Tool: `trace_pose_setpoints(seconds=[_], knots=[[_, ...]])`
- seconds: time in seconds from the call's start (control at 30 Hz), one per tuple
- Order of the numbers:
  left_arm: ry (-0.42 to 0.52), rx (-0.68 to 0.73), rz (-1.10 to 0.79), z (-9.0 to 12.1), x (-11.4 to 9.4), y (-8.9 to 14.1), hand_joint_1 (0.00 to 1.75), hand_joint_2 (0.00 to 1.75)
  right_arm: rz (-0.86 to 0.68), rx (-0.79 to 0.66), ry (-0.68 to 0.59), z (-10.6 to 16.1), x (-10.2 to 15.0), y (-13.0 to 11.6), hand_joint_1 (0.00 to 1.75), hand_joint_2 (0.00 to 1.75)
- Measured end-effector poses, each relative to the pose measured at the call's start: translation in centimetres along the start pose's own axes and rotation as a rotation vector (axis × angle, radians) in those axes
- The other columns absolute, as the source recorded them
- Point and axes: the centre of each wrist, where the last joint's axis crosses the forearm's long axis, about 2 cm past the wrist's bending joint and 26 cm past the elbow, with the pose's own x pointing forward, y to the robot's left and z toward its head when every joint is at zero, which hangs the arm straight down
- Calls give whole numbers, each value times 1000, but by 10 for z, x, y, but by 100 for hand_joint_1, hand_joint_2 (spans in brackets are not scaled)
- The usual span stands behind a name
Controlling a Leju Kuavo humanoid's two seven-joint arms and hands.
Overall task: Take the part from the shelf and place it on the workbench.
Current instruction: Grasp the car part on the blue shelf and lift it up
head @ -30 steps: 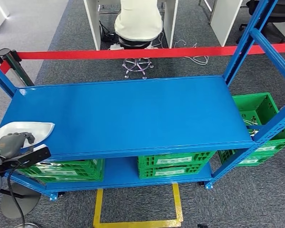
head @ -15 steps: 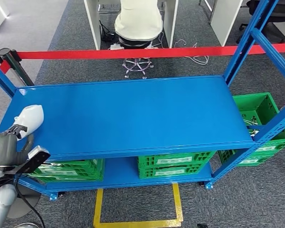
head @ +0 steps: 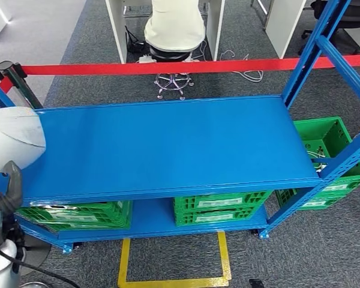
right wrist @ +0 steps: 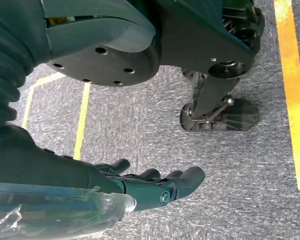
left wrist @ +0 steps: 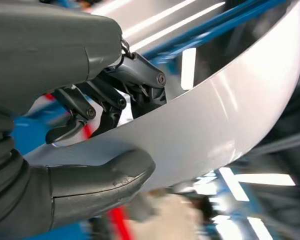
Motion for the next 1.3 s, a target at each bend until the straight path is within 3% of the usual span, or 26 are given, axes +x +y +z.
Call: trace_pose_setpoints(seconds=[0.13,0.3,0.8,1.3], knots=[[-90,21,75,2,26,1,175,175,-21,-5,-1,1,-4,0,0,175],[-126,21,88,4,39,5,175,175,-39,-9,-4,1,-6,0,0,175],[-112,28,27,10,41,4,175,175,-78,-27,-10,1,-7,0,0,175],[-35,200,-112,29,35,21,175,175,-155,-109,46,2,-16,-6,0,175]])
